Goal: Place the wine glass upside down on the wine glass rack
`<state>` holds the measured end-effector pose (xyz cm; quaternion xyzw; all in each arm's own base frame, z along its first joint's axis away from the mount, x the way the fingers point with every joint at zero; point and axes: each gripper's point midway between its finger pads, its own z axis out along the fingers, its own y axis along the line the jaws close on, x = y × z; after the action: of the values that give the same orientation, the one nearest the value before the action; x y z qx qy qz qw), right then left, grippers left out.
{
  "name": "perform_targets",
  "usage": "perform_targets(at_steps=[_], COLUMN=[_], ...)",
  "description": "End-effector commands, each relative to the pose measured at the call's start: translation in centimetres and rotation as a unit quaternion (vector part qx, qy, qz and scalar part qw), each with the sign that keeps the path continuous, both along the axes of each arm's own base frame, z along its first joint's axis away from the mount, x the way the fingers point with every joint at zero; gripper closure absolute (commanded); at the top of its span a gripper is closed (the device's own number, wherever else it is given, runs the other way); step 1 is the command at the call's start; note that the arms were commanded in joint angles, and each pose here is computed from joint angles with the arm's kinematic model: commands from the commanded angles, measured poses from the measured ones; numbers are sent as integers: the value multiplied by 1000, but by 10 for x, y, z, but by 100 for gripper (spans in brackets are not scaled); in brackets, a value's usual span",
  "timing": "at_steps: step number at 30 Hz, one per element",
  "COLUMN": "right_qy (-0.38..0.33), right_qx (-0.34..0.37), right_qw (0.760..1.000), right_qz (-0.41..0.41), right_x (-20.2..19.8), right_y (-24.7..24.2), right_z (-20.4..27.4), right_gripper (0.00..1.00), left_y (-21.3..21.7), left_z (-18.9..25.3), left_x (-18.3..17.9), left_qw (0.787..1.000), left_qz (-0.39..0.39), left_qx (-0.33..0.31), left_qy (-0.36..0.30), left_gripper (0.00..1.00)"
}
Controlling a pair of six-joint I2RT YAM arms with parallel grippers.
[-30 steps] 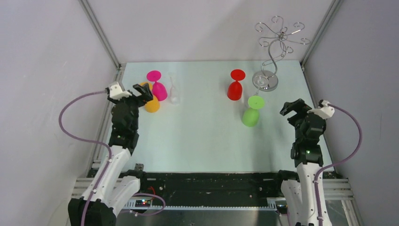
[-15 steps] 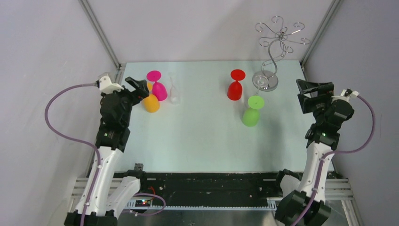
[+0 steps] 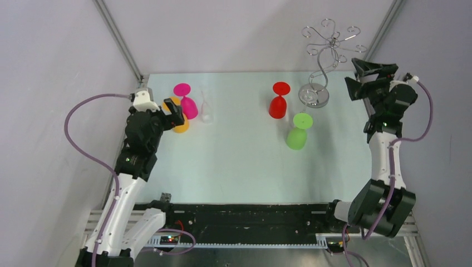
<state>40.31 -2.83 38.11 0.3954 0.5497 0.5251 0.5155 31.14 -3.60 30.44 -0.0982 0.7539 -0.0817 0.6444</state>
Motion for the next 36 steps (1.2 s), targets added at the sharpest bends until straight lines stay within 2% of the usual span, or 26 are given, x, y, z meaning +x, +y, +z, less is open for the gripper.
perform_targets(at_steps=[1, 8, 14, 23, 30, 36], right_qy=[-15, 42, 46, 48, 38, 29], right_qx=[32, 71, 94, 122, 131, 127], right_qw=[999, 996, 994, 991, 990, 991], right_qz=[-16, -33, -40, -23, -19, -23], right_x=[34, 82, 110, 134, 142, 143], right_y=[-1, -2, -5, 5, 13, 15], right_z=[25, -3, -12, -23, -17, -5], right_gripper=[5, 7, 11, 24, 44, 54], left_y=[-11, -23, -29, -30, -31, -31], left_z=[5, 0, -1, -2, -3, -3], left_x=[-4, -11, -13, -13, -12, -12], left_qw=[998, 996, 995, 995, 995, 995], left_qz=[-34, -49, -56, -54, -54, -55], left_qx=[52, 74, 85, 87, 89, 89], left_qy=[-11, -6, -4, -3, -2, -2], left_gripper=[2, 2, 2, 2, 2, 2])
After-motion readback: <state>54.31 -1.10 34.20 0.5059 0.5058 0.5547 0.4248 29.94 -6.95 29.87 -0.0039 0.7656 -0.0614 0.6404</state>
